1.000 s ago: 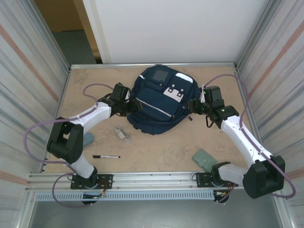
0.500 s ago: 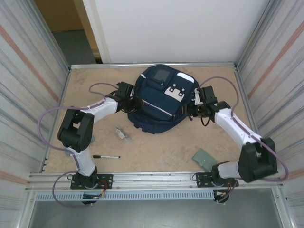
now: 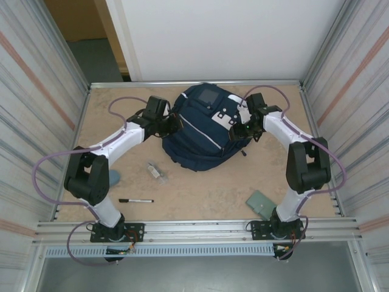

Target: Pack the student bag

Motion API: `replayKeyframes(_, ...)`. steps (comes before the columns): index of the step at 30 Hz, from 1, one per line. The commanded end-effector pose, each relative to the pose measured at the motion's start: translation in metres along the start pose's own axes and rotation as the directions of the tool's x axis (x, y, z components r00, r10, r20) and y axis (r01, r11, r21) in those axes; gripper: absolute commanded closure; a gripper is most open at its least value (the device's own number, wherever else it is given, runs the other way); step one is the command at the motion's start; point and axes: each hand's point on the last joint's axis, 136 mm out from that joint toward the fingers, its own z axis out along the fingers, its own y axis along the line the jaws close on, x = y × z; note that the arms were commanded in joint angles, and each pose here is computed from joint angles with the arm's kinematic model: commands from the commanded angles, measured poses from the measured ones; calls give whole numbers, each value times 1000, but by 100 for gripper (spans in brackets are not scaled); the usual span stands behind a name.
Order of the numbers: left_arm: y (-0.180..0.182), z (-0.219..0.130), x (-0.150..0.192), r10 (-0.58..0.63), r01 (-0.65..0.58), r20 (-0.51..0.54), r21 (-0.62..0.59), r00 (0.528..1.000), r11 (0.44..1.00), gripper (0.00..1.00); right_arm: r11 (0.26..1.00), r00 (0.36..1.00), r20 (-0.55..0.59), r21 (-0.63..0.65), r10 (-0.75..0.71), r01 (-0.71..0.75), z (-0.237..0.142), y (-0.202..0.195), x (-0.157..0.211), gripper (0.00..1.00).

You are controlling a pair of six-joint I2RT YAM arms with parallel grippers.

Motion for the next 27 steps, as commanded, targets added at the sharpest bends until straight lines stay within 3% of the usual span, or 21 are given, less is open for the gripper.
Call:
replayKeyframes(1,-27,-26,-13,-26,25,7,100,1000,995,100,989,989,-108,-117,-104,91,14,3,11,37)
replayKeyframes(8,-20,-40,-17,-247,255,-65,178,967,950,100,960,978,-157,-264,-135,90,26,8,18,37)
replayKeyframes(13,-19,-44,-21,-248,256,-71,158,966,954,100,944,959,-246,-325,-140,54,32,21,25,46)
replayKeyframes(17,-11,-38,-16,-293,308,-107,163,950,937,100,928,946,-243,-354,-213,118,35,40,39,50)
replayKeyframes(20,0,-33,-11,-330,345,-120,143,936,928,100,938,954,-228,-326,-197,116,36,41,36,61)
replayKeyframes(23,1,-31,-12,-360,377,-126,158,925,913,100,949,943,-228,-257,-242,181,34,41,36,64)
replayKeyframes(27,0,-32,-12,-334,352,-137,144,933,925,100,953,951,-181,-217,-252,211,24,45,23,74)
